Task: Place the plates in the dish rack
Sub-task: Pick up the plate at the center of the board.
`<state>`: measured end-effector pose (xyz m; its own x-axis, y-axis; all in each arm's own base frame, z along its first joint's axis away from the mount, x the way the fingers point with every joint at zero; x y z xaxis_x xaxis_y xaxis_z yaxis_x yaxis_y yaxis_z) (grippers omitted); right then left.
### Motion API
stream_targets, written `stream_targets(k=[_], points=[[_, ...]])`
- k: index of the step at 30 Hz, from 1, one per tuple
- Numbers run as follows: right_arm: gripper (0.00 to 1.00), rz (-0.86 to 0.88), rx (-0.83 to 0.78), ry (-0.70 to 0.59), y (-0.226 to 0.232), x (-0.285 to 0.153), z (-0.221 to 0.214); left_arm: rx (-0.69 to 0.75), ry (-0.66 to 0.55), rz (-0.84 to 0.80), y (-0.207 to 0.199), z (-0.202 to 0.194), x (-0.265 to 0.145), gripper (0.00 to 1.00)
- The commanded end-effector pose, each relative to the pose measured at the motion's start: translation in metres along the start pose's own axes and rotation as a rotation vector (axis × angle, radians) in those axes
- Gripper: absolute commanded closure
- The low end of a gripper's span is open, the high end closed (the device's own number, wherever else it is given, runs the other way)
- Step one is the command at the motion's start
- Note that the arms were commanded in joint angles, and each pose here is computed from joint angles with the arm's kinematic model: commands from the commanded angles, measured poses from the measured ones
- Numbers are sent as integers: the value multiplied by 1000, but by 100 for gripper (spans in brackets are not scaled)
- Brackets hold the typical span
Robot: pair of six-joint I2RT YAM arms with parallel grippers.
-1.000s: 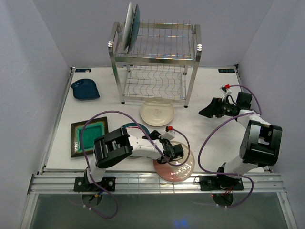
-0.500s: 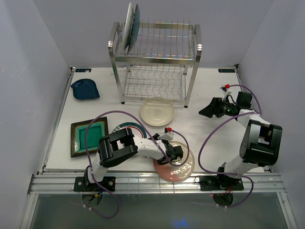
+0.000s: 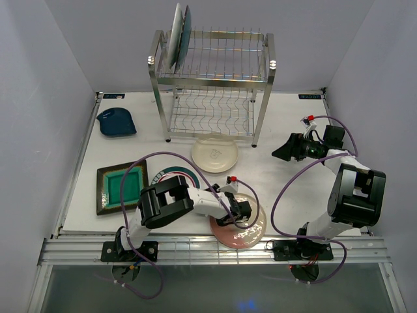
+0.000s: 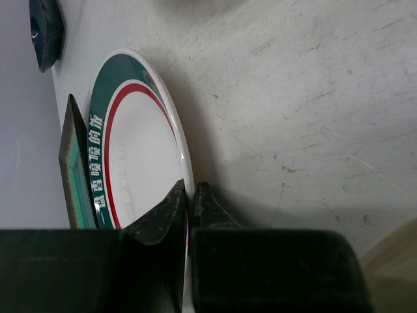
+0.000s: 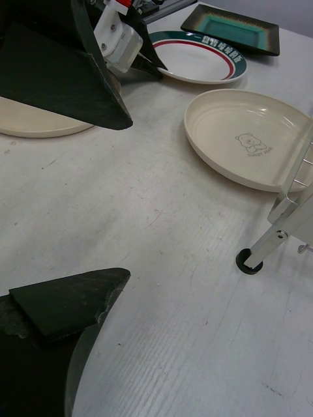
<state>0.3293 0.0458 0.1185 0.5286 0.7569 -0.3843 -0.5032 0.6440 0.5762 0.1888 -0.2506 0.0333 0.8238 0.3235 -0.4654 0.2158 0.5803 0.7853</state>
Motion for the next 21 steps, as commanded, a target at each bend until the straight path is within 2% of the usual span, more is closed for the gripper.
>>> stream_targets(k=[1,12,17,21], points=[[8,20,-34,-17,3,-1,13,-145,-16,-103,-16,18,-15,100],[7,21,-34,-16,3,-1,13,-262,-95,-133,17,68,-56,100],[7,20,-32,-16,3,-1,13,-389,-162,-214,47,97,-90,100],[7,18,-34,-16,3,-1,13,-490,-208,-271,78,104,-112,100]])
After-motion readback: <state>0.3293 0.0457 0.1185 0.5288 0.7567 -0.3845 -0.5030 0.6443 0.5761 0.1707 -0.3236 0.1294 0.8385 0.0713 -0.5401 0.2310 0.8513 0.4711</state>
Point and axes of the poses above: each gripper's point midway between its finger pads, its own x axis out along the fingers, its own y axis along the line the jaws close on, z = x × y, the point moved 3 cm from there along -x, back along the fingers
